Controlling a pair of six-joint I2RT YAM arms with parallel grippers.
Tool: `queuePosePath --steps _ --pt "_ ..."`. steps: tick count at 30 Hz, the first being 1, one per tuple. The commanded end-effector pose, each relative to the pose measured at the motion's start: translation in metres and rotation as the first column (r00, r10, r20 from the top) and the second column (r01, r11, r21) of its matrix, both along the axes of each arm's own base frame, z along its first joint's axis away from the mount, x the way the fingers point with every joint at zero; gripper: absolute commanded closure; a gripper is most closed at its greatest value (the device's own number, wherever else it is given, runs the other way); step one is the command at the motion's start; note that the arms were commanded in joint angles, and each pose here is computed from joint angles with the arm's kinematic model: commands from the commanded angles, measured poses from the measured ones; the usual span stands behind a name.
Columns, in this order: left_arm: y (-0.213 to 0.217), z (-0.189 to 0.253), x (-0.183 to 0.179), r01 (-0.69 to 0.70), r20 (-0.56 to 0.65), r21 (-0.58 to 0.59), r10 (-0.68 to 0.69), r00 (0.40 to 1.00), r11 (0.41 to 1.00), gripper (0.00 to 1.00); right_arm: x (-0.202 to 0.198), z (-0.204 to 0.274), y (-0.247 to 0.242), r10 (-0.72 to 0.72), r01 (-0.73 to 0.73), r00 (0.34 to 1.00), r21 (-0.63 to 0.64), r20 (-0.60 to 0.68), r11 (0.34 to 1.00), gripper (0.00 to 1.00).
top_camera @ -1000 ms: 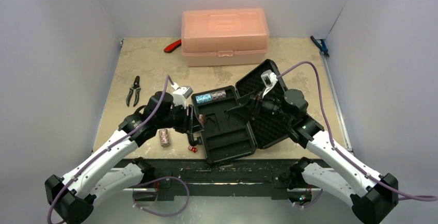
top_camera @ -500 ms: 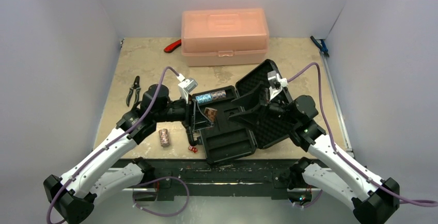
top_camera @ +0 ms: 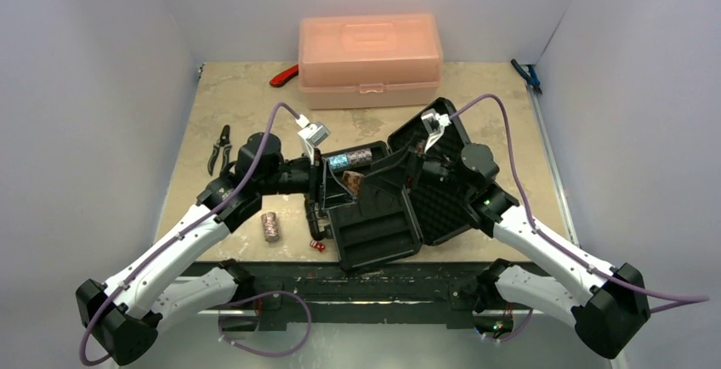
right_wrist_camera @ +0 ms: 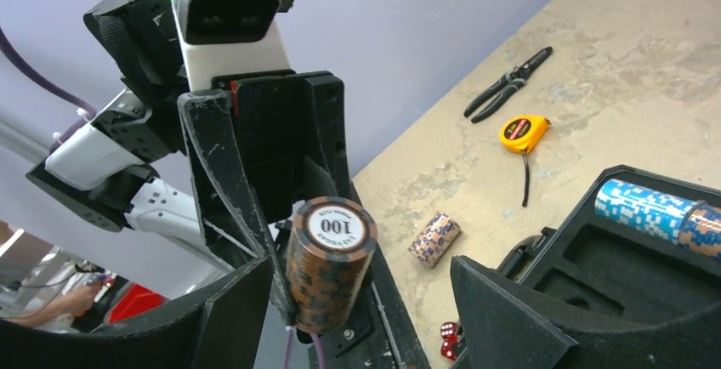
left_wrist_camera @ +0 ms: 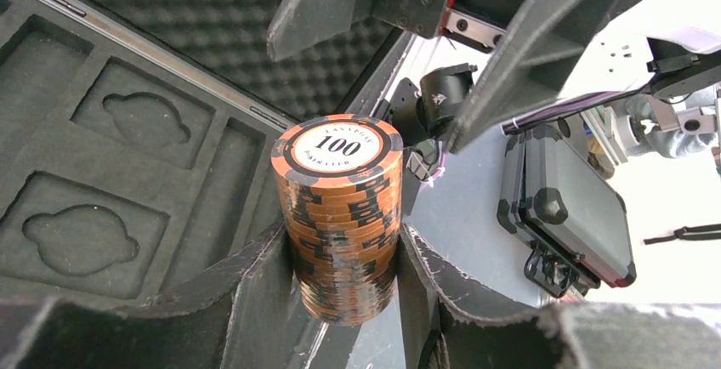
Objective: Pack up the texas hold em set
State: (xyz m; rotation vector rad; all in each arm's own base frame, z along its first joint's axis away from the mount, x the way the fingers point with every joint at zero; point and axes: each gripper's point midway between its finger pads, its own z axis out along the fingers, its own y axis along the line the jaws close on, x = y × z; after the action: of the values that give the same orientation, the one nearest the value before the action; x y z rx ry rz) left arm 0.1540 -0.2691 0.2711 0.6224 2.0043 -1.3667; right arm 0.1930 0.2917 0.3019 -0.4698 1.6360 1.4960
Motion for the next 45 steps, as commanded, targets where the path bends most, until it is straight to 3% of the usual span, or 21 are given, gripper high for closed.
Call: queuePosePath --steps 1,16,45 --pt "-0.01 0.047 0.01 0.022 0.148 -0.104 -0.007 0.989 0.994 1.0 0.004 0.033 0.006 -0.057 0.057 0.998 0.037 0.014 0.998 0.2" --pt "-0.013 0.044 0.023 -0.006 0.158 -0.084 0.019 0.987 0.996 1.0 0.026 0.011 0.019 -0.237 0.227 0.961 -0.088 -0.141 0.97 0.26" --pt "-0.019 0.04 0.039 -0.06 0.165 -0.074 0.072 0.984 0.995 1.0 0.015 -0.01 0.039 -0.22 0.184 0.937 -0.151 -0.27 0.971 0.47"
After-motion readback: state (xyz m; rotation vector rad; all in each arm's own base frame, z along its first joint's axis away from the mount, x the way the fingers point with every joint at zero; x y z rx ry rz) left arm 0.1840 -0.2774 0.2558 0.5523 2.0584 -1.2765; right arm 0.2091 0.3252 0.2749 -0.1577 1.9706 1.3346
